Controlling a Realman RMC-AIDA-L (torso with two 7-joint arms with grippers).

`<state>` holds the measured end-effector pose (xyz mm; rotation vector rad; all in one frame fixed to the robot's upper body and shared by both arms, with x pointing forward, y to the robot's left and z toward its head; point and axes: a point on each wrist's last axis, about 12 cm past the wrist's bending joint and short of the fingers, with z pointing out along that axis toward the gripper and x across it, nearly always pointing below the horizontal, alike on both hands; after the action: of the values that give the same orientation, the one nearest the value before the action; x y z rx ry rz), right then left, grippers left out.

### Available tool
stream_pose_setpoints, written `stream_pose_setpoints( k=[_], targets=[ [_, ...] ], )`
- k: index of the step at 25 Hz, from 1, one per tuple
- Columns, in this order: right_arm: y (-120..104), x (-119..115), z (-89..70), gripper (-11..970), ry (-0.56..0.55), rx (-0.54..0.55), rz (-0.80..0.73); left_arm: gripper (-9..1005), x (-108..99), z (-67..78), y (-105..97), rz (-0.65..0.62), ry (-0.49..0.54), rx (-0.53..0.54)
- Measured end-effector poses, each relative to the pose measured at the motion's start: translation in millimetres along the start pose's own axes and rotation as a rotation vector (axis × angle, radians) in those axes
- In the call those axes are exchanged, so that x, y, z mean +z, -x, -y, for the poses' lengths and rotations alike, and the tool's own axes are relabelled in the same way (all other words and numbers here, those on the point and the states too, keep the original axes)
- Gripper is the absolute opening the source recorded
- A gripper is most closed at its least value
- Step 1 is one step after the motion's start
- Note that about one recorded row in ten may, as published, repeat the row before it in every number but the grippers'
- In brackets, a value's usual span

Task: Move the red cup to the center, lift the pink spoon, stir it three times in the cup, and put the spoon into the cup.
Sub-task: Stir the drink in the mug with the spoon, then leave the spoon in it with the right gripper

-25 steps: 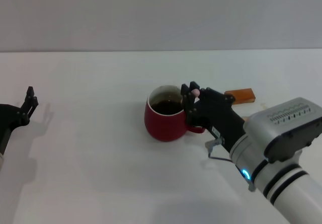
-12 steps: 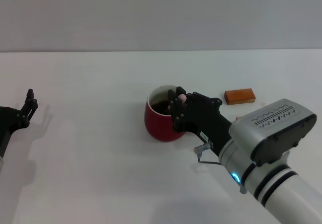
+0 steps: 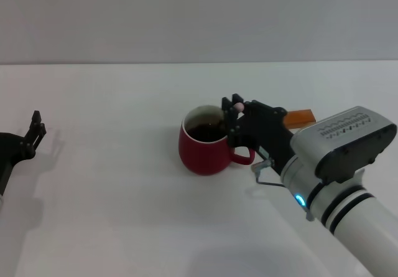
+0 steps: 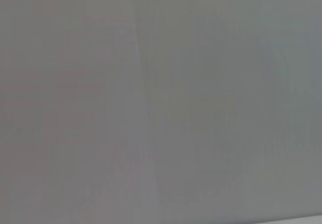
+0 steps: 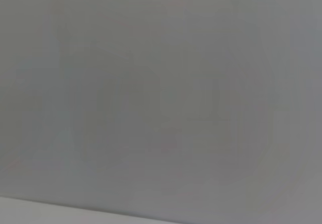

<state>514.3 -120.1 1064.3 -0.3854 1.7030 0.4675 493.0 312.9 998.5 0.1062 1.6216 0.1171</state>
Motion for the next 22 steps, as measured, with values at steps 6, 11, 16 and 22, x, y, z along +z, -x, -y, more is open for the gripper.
stream_pose_setpoints(
  k=[6, 11, 16, 22],
  targets=[
    [-1, -5, 5.3, 136, -0.024, 0.009, 0.000, 840, 0, 0.1, 0, -0.002, 0.002, -0.001],
    [-4, -11, -0.1, 135, -0.015, 0.022, -0.005, 840, 0, 0.5, 0, -0.003, 0.002, -0.003],
    [-5, -11, -9.0, 135, 0.013, 0.022, -0.009, 840, 0, 1.4, 0, -0.001, 0.000, -0.005],
    [-1, -4, -16.7, 136, 0.055, -0.002, -0.006, 840, 1, 2.6, 1, 0.003, -0.005, -0.006]
  ],
)
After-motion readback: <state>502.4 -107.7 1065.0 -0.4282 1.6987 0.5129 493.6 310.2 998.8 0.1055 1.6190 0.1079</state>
